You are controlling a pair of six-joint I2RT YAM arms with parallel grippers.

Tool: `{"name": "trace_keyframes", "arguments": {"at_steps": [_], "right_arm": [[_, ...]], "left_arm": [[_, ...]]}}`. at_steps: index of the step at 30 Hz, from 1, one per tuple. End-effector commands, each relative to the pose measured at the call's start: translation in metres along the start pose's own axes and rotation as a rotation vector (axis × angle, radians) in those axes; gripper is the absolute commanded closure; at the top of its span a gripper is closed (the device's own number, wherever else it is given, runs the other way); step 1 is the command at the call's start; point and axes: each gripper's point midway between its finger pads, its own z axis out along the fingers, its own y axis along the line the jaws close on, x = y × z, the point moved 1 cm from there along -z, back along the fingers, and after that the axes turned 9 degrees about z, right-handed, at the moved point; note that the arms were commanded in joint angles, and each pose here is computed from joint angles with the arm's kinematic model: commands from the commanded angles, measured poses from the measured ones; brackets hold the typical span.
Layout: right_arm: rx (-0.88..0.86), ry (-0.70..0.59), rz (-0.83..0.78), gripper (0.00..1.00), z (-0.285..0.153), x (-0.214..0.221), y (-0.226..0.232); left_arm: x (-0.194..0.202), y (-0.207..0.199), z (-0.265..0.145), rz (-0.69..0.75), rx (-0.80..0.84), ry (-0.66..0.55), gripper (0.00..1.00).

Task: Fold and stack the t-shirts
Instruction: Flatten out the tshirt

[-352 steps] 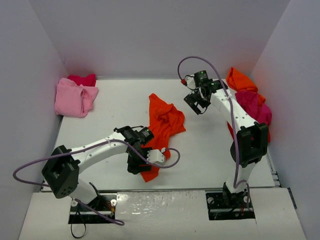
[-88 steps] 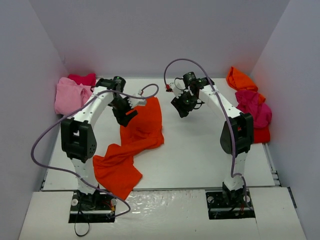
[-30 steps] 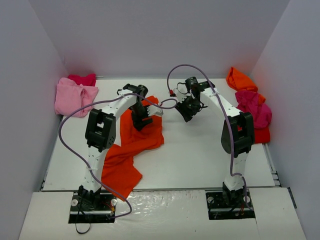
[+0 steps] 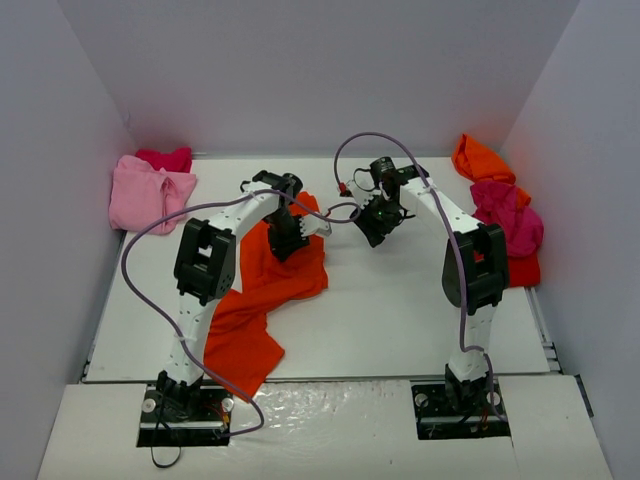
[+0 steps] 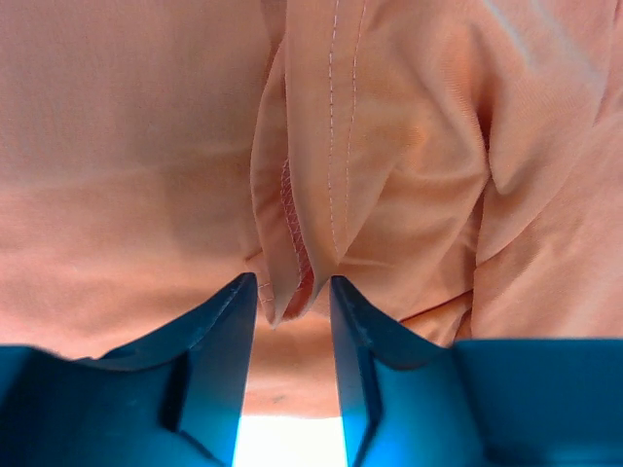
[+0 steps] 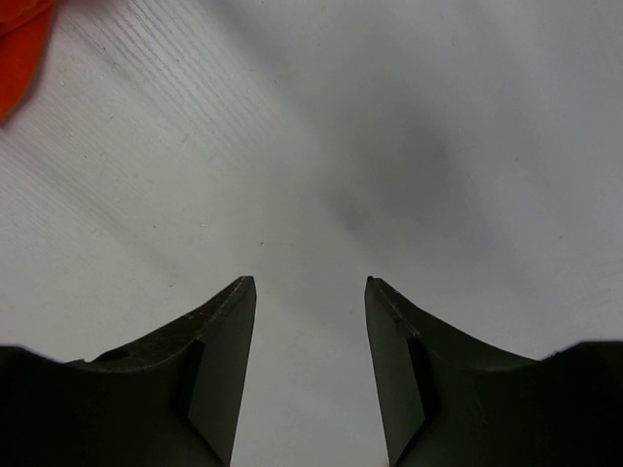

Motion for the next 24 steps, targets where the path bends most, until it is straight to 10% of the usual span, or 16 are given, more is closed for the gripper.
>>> {"name": "trace_keyframes", "arguments": {"at_steps": [1,16,24], "right_arm": [[0.021,-0.024,0.007,0.54,-0.012,-0.003,-0.004],[0.028,-0.026,0.008,0.54,-0.011,-0.007,-0.006],[0.036,-0.02,0.01,0.54,-0.01,-0.006,-0.008]], "left_arm": [[-0.007,-0.002,-0.02,0.035,-0.024,-0.013,0.64],[0.0,-0.002,0.004,0.023,0.033,0.012,0.64],[-0.007,-0.001,-0.005,0.043,-0.007,0.022,1.0]]}}
